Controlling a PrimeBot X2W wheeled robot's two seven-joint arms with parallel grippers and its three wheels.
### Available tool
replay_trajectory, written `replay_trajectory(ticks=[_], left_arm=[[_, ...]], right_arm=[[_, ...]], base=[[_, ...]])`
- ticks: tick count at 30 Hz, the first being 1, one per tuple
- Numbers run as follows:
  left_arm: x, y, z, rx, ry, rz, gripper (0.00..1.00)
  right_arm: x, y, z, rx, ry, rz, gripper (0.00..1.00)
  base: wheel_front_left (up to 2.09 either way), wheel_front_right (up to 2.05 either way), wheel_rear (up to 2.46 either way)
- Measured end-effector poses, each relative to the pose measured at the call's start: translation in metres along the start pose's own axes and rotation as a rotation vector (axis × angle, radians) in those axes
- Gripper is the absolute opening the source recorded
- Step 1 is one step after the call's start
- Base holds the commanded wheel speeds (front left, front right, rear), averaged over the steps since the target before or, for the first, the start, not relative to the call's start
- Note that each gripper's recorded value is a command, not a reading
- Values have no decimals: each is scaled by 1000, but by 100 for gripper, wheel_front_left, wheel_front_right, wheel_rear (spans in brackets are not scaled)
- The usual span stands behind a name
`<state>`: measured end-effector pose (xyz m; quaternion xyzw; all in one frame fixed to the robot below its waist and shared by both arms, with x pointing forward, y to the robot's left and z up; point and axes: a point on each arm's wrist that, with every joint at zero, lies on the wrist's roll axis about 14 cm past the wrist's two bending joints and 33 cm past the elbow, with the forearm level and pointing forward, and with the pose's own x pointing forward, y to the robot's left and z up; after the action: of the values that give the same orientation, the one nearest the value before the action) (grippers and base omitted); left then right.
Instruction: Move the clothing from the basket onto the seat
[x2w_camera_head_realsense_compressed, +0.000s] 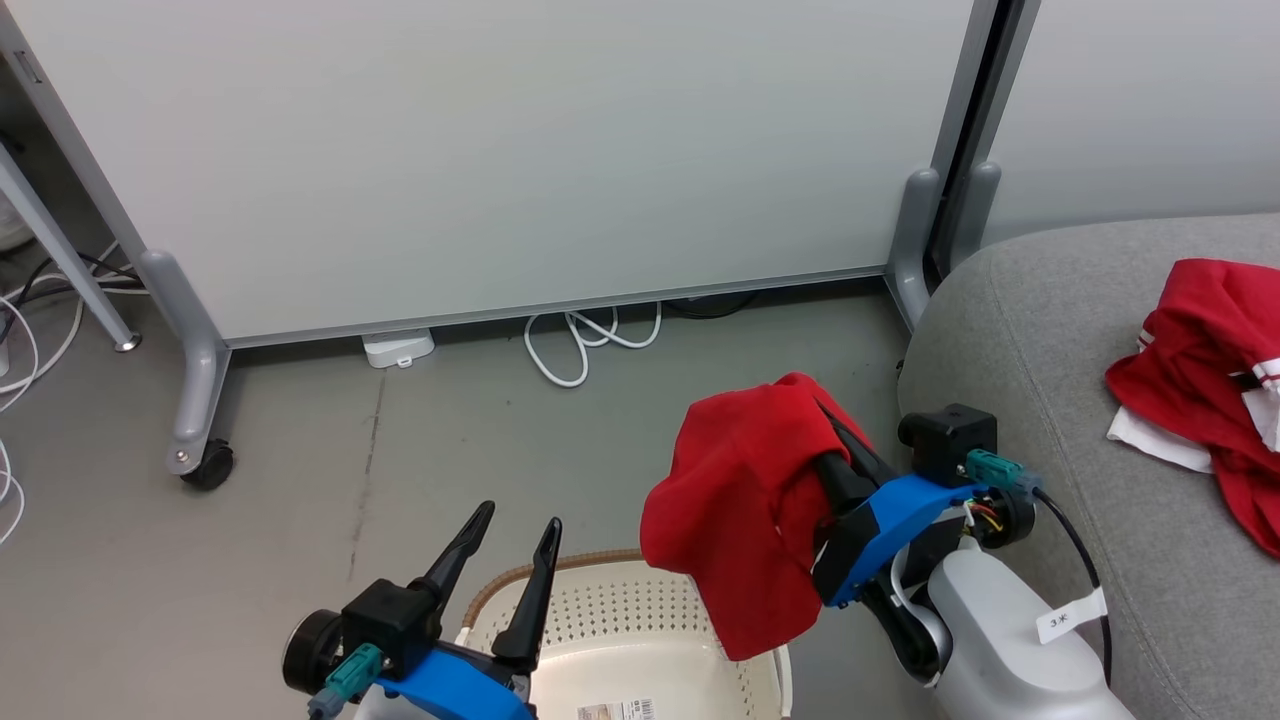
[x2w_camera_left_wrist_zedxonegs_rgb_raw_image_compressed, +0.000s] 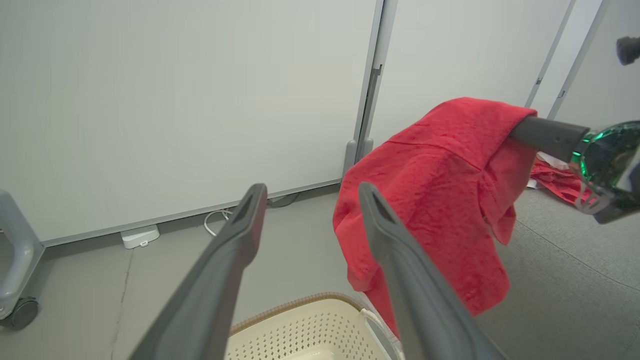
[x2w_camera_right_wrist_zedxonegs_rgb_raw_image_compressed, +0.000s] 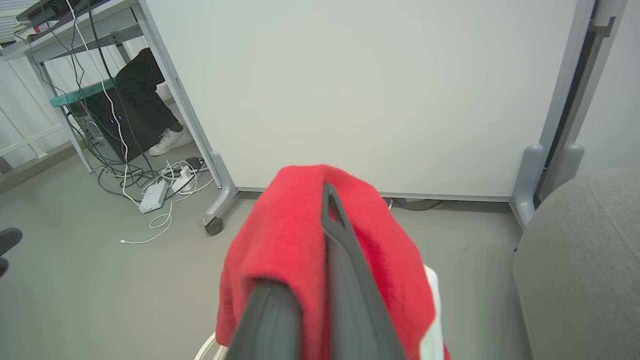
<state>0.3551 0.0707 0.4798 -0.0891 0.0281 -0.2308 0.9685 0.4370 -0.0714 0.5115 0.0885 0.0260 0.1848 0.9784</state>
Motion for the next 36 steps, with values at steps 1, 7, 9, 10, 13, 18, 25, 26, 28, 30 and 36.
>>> replay_trajectory(ticks=[1,7,9,10,13,18,25,26,28,30,36], left_arm=[[0,0,0,1,-1,0,100],[4,-6,1,3,-3,-20,100],[7,-11,1,5,-3,-36,100],[8,-13,1,7,-2,-45,100],[14,-20,0,6,0,-71,100],[25,-38,-4,2,14,-136,100],[45,-71,-7,-5,25,-247,100],[48,-76,-8,-8,28,-262,100],[52,-85,-9,-10,34,-292,100],[56,-93,-10,-11,35,-319,100],[63,-108,-15,-15,51,-371,100]], right_arm=[[-1,-1,-1,1,1,-2,0],[-4,-8,1,7,-5,-26,0],[-7,-14,3,8,-12,-43,0],[-8,-17,4,7,-15,-52,0],[-15,-29,7,11,-27,-87,0],[-30,-53,12,6,-44,-158,0],[-59,-93,14,2,-58,-288,0],[-64,-99,14,2,-60,-307,0],[-72,-109,15,1,-67,-343,0],[-81,-117,14,2,-68,-375,0],[-104,-136,13,4,-73,-451,0]], base=[[0,0,0],[0,0,0],[0,0,0],[0,0,0],[0,0,0],[0,0,0],[0,0,0],[0,0,0],[0,0,0],[0,0,0],[0,0,0]])
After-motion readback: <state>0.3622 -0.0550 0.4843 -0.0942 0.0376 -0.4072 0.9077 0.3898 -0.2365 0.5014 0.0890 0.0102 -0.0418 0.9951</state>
